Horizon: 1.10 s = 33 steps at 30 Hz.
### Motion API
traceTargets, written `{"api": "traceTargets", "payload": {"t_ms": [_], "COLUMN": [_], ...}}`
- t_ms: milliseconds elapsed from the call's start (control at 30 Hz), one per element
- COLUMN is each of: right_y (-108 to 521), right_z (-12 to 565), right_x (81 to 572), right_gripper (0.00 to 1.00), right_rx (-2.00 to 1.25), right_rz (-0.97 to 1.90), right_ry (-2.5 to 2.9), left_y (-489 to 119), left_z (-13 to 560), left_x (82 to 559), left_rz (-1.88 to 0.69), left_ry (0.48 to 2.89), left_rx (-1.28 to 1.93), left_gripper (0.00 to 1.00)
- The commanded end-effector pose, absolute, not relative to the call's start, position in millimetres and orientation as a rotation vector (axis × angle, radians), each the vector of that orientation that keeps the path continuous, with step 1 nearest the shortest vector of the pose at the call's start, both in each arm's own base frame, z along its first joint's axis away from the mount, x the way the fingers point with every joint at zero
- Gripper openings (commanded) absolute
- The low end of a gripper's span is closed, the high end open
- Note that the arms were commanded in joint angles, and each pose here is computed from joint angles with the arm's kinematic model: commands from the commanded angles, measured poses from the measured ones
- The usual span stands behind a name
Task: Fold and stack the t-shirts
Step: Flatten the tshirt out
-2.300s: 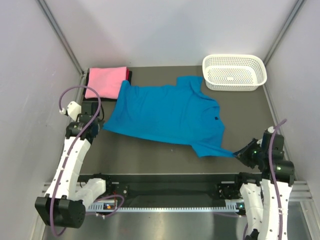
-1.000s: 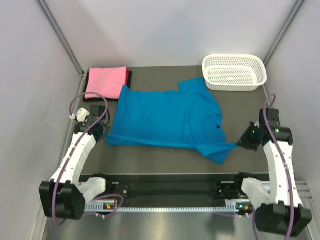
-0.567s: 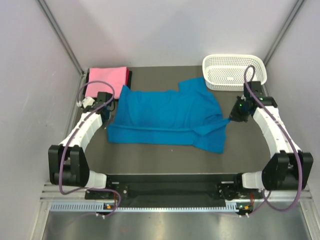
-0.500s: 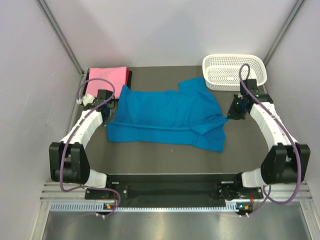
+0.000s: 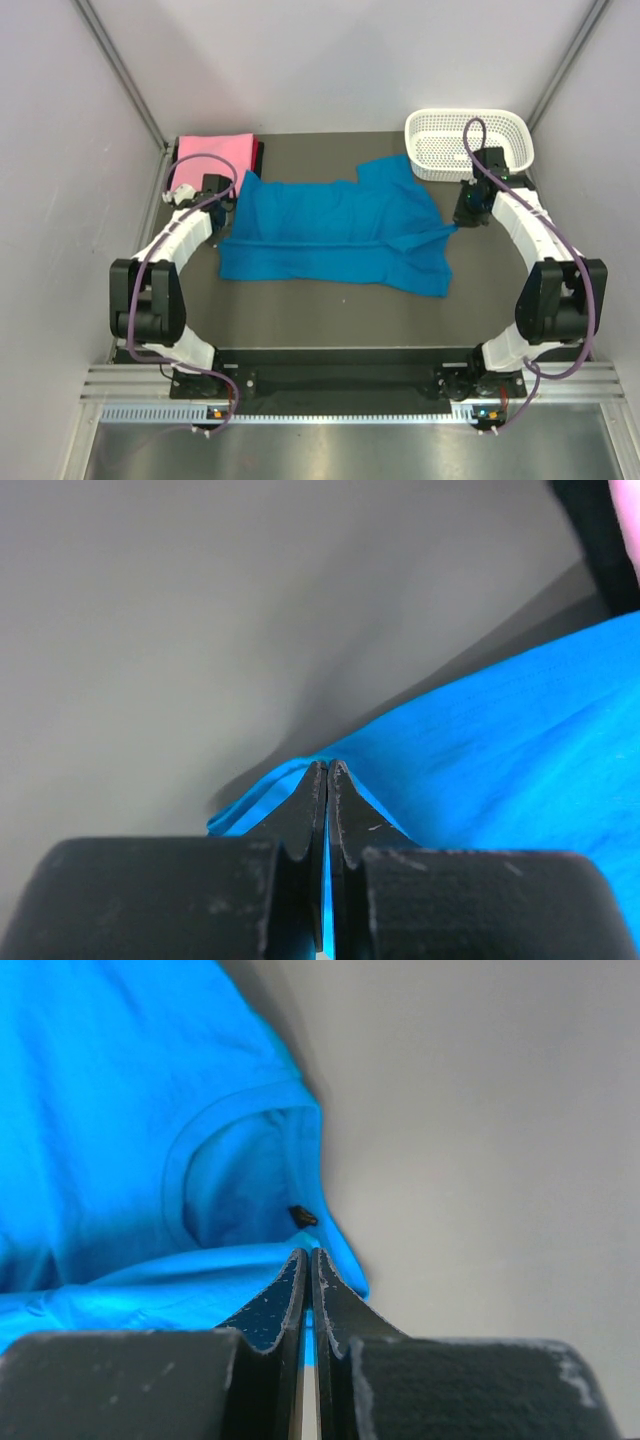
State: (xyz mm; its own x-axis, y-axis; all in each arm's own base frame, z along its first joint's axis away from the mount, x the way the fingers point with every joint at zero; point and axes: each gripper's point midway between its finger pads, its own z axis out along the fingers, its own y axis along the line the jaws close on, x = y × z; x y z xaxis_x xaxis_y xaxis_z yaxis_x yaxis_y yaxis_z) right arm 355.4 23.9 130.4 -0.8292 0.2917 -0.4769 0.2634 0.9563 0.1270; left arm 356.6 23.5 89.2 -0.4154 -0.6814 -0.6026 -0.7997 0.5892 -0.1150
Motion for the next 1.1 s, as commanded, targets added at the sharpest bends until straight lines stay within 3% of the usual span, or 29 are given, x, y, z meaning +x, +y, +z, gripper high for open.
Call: {"api": "traceTargets", "payload": {"t_ms": [0, 200, 433, 600, 800, 933, 1067], "right_y": [14, 10, 26, 35, 27, 19, 17], "right_z": [136, 147, 159, 146, 191, 251, 358], "right_x": [360, 345, 279, 219, 177, 179, 182], "right_gripper": [0.0, 0.0, 0.0, 0.0, 0.0, 0.0, 0.0], "right_rx": [0.372, 0.402, 0.617, 0.624, 0.629, 0.594, 0.537], "right_rz": [-0.007, -0.036, 0.117, 0.134, 0.171, 0.166, 0.235], "right_ry": [2.568, 2.575, 2.516, 2.58, 2.428, 2.289, 2.06], "left_y": [18, 21, 32, 23, 17, 18, 14], "left_z": [100, 108, 155, 144, 157, 231, 374], "left_x": [378, 372, 331, 288, 270, 282, 285], "left_rz": [0.184, 0.225, 0.232, 0.265, 0.185, 0.06, -0.16], "left_ry": [2.17, 2.19, 2.074, 2.158, 2.129, 1.967, 1.694], "left_rx": [-1.14, -1.129, -1.155, -1.159, -1.15, -1.055, -0.959], "left_gripper": [0.0, 0.0, 0.0, 0.0, 0.0, 0.0, 0.0]}}
